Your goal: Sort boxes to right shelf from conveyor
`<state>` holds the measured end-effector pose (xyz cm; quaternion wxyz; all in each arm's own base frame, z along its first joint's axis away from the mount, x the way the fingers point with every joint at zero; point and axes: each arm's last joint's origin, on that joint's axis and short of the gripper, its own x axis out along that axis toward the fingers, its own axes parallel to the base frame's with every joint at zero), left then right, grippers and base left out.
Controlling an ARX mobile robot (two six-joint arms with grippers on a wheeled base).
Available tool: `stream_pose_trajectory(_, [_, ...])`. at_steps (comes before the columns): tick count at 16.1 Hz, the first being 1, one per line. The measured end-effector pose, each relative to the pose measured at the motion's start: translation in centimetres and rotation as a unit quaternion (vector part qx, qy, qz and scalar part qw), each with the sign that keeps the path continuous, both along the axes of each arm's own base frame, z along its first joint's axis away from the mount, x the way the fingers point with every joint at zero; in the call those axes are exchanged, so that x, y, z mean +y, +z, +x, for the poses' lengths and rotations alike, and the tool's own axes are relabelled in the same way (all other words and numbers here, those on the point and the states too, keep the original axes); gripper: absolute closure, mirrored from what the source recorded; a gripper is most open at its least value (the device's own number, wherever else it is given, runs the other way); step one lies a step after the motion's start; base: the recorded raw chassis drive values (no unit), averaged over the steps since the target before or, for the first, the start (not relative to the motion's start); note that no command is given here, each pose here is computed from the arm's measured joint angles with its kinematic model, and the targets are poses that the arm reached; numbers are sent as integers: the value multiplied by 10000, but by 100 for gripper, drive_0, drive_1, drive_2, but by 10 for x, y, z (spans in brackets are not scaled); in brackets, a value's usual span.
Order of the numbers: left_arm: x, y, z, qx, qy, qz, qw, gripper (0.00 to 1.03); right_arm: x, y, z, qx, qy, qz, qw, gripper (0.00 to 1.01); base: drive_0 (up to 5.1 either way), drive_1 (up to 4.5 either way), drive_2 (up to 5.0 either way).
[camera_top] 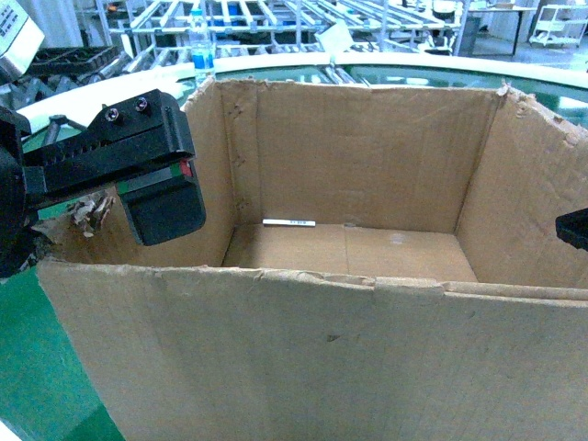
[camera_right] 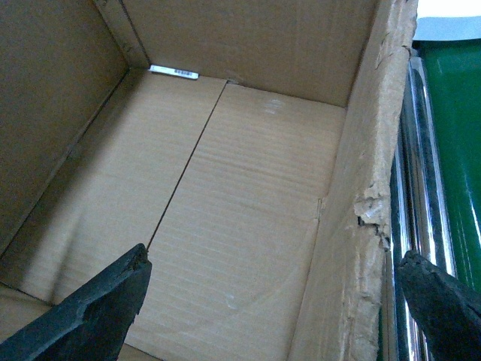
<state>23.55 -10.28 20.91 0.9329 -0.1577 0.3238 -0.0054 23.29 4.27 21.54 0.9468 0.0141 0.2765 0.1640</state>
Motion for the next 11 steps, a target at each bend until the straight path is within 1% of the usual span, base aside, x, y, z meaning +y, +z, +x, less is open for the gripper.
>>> stream_pose_trajectory(2, [0,0,0,0,1,-2,10000,5,0,0,0,-9,11,-16,10000,4,0,0,0])
stream_pose_trajectory(3, [0,0,0,1,-1,-1,10000,23,0,0,0,-15,24,-21,10000,25,0,0,0])
stream_pose_trajectory(4, [0,0,0,2,-4,1,10000,57,1,0,0,-36,-19,-50,10000,59,0,0,0])
stream_pose_trajectory(6, [0,0,0,-5,-14,-12,10000,79,0,0,0,-36,-61,-75,9999,80,0,0,0])
stream_pose_trajectory(7, [-1,1,0,-12,-48,-29,10000,88,0,0,0,-44,-81,-86,9999,88,0,0,0])
stream_pose_trajectory(9, [-1,1,0,-23,-75,58,10000,99,0,0,0,-55,-99,-95,9999,99,0,0,0])
stream_pose_trajectory(10, [-1,1,0,-30,-82,96,9999,100,0,1,0,-61,-98,-96,9999,99,0,0,0])
stream_pose_trajectory(11, [-1,1,0,-28,-87,100,9999,100,0,1,0,-63,-98,-95,9999,99,0,0,0])
